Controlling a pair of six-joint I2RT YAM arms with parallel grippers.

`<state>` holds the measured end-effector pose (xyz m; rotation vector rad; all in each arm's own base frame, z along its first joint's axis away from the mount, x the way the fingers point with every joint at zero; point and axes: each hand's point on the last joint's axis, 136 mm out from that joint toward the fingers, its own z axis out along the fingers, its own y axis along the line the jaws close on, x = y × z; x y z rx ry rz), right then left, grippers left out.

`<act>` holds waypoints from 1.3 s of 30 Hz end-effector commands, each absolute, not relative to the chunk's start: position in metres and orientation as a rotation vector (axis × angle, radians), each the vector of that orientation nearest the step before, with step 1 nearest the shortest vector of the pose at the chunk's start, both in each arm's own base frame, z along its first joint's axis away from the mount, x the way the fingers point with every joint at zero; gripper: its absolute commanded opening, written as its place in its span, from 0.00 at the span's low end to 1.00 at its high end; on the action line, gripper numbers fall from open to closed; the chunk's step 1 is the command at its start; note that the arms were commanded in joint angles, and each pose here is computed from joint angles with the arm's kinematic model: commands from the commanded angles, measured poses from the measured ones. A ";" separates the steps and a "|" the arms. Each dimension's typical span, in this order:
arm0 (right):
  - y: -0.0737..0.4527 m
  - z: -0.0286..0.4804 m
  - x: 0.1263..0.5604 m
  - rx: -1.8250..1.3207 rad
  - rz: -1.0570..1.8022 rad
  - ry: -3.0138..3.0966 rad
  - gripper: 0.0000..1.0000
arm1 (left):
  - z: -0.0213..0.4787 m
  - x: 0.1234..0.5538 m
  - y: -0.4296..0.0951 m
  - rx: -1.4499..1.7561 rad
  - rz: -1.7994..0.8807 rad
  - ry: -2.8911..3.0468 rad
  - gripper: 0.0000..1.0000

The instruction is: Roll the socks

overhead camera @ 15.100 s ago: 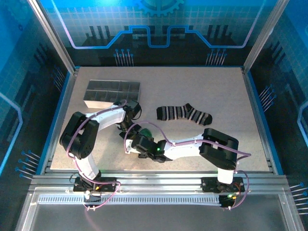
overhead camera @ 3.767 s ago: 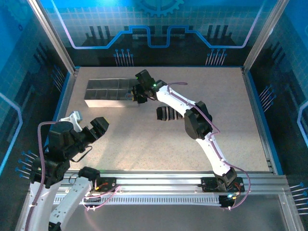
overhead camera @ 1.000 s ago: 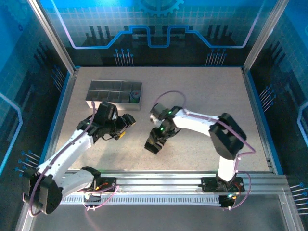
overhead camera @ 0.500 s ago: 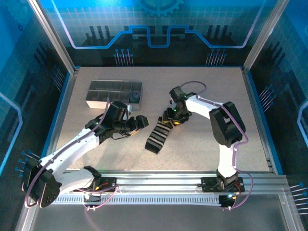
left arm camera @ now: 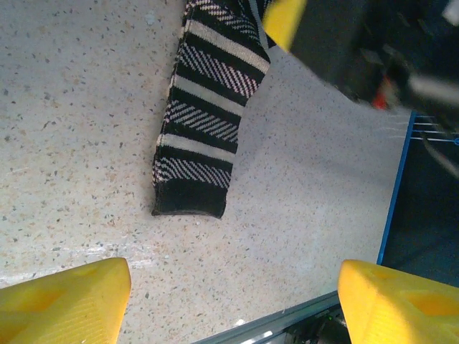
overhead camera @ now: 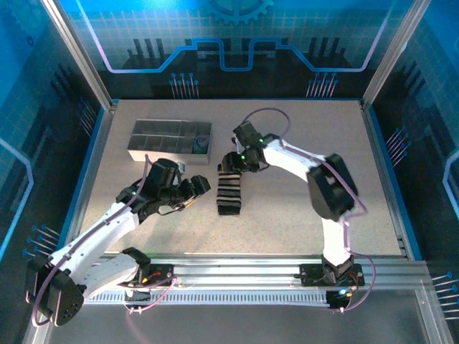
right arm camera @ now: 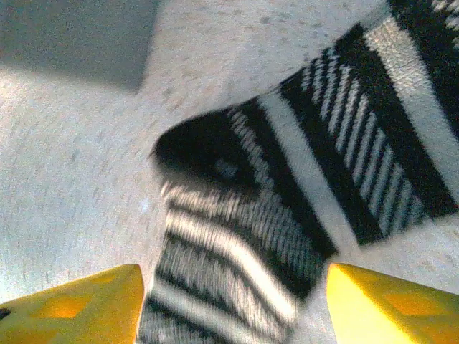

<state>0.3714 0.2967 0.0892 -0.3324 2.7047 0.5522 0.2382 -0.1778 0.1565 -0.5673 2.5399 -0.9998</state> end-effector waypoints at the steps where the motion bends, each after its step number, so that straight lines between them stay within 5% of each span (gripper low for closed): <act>1: 0.287 0.164 0.358 -0.737 0.419 2.287 0.70 | 0.159 0.230 -0.178 -0.566 -1.040 2.542 0.76; 10: 0.291 0.089 0.226 -1.892 0.060 1.601 0.82 | 0.137 0.218 -0.158 -0.762 -1.040 2.510 0.74; 24: 0.314 0.037 0.249 -2.039 -0.087 1.623 0.68 | 0.138 0.215 -0.140 -0.918 -1.066 2.426 0.71; 34: 0.328 0.022 0.231 -2.081 -0.025 1.679 0.44 | 0.148 0.214 -0.134 -0.927 -1.083 2.396 0.70; 39: 0.338 0.021 0.221 -2.086 0.016 1.730 0.12 | 0.148 0.214 -0.133 -0.932 -1.081 2.399 0.70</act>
